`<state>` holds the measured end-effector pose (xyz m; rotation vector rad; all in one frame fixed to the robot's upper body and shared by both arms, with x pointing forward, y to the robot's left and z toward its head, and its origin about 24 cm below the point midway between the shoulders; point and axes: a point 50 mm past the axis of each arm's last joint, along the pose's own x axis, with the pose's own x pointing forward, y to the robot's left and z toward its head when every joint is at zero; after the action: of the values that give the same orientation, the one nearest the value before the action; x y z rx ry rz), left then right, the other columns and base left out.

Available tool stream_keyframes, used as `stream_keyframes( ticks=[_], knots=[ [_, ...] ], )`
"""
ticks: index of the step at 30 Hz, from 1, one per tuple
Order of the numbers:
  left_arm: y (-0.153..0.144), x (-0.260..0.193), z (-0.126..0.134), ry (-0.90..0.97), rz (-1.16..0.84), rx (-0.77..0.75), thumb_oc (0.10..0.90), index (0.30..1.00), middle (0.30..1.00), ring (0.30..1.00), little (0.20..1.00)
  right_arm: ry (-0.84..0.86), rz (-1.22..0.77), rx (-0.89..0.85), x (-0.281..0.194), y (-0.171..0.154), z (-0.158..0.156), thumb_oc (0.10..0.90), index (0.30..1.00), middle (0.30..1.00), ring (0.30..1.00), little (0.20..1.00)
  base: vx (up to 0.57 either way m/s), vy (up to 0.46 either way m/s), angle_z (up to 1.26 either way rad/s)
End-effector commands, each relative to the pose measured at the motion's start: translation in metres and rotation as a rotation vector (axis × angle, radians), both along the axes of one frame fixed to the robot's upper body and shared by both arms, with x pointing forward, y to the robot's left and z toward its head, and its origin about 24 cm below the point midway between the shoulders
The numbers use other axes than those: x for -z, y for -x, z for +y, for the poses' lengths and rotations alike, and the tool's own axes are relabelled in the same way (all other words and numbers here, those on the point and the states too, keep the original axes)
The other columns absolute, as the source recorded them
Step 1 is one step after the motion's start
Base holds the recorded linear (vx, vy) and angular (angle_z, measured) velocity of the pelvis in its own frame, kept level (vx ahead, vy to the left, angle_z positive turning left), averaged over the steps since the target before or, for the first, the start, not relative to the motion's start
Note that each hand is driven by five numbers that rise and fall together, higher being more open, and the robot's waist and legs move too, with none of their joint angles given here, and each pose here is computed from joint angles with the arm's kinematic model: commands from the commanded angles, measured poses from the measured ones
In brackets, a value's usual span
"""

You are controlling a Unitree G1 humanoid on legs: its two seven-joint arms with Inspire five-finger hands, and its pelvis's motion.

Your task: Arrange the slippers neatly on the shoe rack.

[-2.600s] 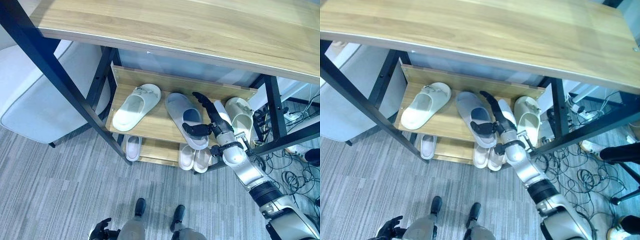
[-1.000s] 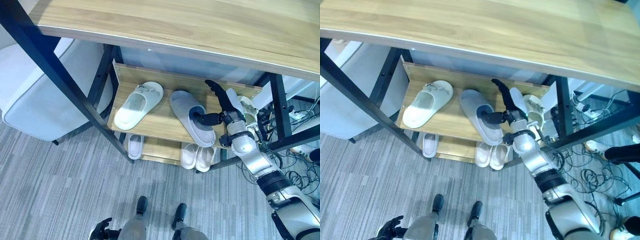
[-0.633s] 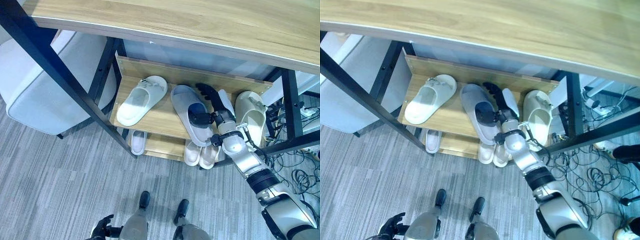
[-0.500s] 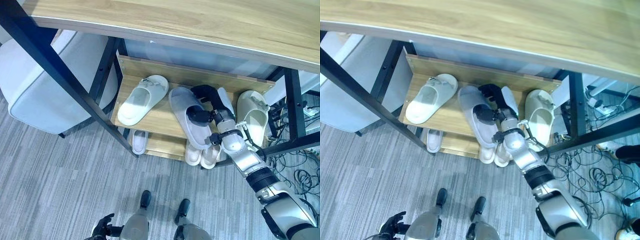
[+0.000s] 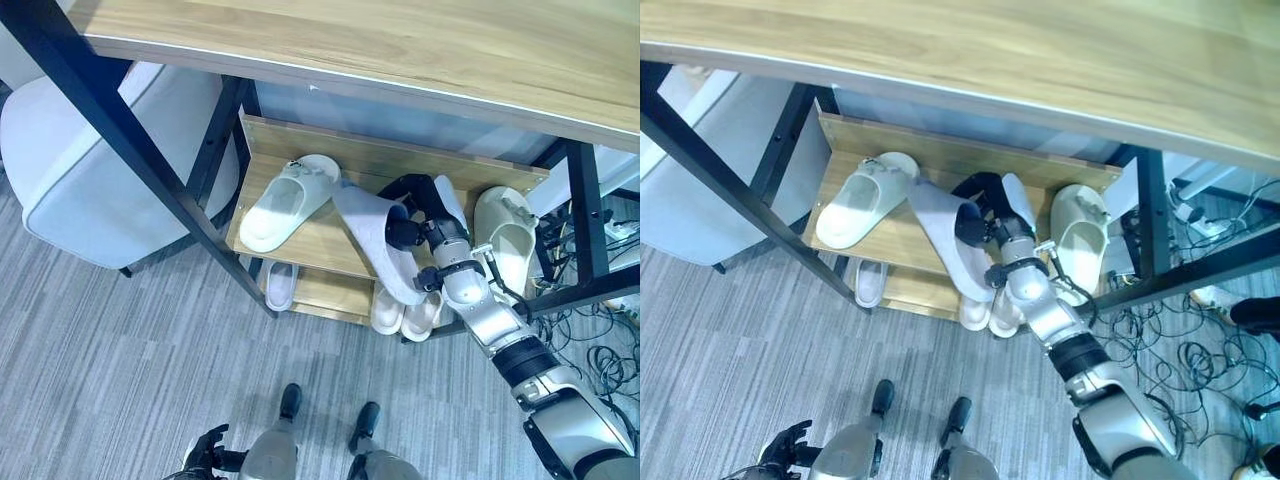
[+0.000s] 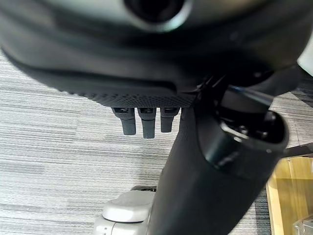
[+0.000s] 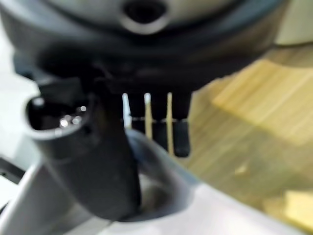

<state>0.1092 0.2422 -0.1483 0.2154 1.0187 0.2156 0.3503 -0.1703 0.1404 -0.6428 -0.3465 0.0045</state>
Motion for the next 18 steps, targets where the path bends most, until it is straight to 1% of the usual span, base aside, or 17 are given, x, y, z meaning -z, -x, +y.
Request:
stream_keyframes(
  ticks=[1,11,18],
  knots=[
    [0.024,0.008,-0.004,0.005,0.088,0.035,0.800,0.900,0.900,0.900,0.900,-0.009,-0.275,-0.078,-0.056,0.014,0.003,0.400,0.300,0.300,0.300,0.300,0.00,0.000,0.00],
    [0.034,0.012,-0.005,0.011,0.138,0.039,0.800,0.900,0.900,0.900,0.900,-0.039,-0.351,-0.120,-0.059,0.045,-0.004,0.400,0.300,0.300,0.300,0.300,-0.01,0.032,-0.09],
    [0.044,0.015,-0.008,0.020,0.168,0.027,0.800,0.900,0.900,0.900,0.900,-0.081,-0.323,-0.138,-0.045,0.064,-0.008,0.400,0.300,0.300,0.300,0.300,-0.02,0.076,-0.18]
  ],
)
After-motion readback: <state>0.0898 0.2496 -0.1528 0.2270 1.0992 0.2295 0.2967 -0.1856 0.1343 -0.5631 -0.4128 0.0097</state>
